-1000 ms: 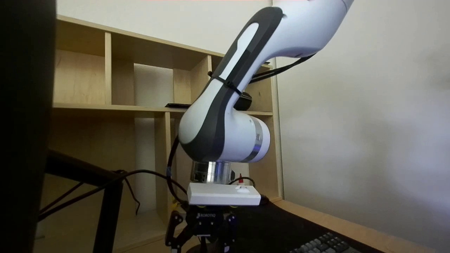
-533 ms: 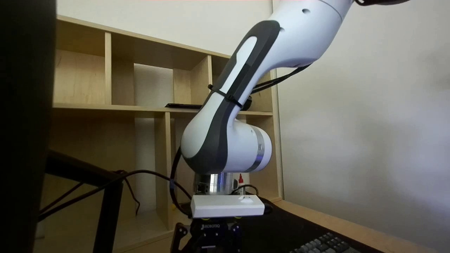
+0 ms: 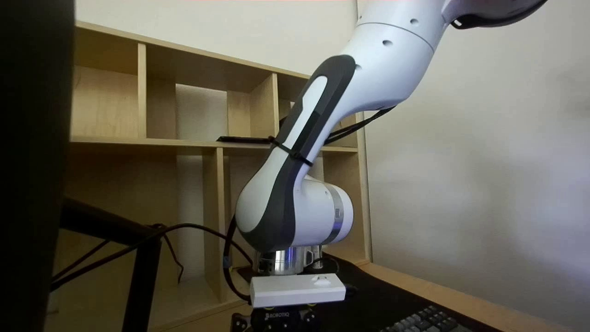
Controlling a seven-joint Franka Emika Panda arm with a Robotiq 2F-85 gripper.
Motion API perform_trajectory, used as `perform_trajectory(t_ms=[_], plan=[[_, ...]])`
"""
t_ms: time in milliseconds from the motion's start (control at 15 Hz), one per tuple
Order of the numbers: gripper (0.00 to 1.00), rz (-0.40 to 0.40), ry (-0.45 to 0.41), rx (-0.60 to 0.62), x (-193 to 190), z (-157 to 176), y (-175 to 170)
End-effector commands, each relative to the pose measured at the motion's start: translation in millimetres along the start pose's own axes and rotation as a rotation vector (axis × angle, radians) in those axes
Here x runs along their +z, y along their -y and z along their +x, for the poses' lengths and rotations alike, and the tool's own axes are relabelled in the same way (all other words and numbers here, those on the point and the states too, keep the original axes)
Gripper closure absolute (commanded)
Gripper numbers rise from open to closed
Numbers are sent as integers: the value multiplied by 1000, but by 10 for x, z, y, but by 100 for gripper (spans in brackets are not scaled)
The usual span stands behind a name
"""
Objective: Move the headphones to the right
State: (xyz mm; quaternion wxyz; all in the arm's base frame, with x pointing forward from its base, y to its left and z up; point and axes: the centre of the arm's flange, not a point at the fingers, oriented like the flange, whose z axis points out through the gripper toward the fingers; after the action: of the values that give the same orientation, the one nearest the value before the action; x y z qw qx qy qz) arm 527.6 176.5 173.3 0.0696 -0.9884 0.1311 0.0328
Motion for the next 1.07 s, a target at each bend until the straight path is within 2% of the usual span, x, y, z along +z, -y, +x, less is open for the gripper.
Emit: perform_trajectory(t_ms=[0, 133, 267, 333, 467, 1000], plan=[[6, -8, 0, 28, 140, 115, 9], [0, -16, 10, 37, 186, 128, -10], [0, -27, 13, 43, 219, 135, -22], [25, -32, 16, 41, 236, 143, -28], [32, -27, 12, 44, 256, 149, -31], [87, -33, -22, 55, 265, 195, -48]])
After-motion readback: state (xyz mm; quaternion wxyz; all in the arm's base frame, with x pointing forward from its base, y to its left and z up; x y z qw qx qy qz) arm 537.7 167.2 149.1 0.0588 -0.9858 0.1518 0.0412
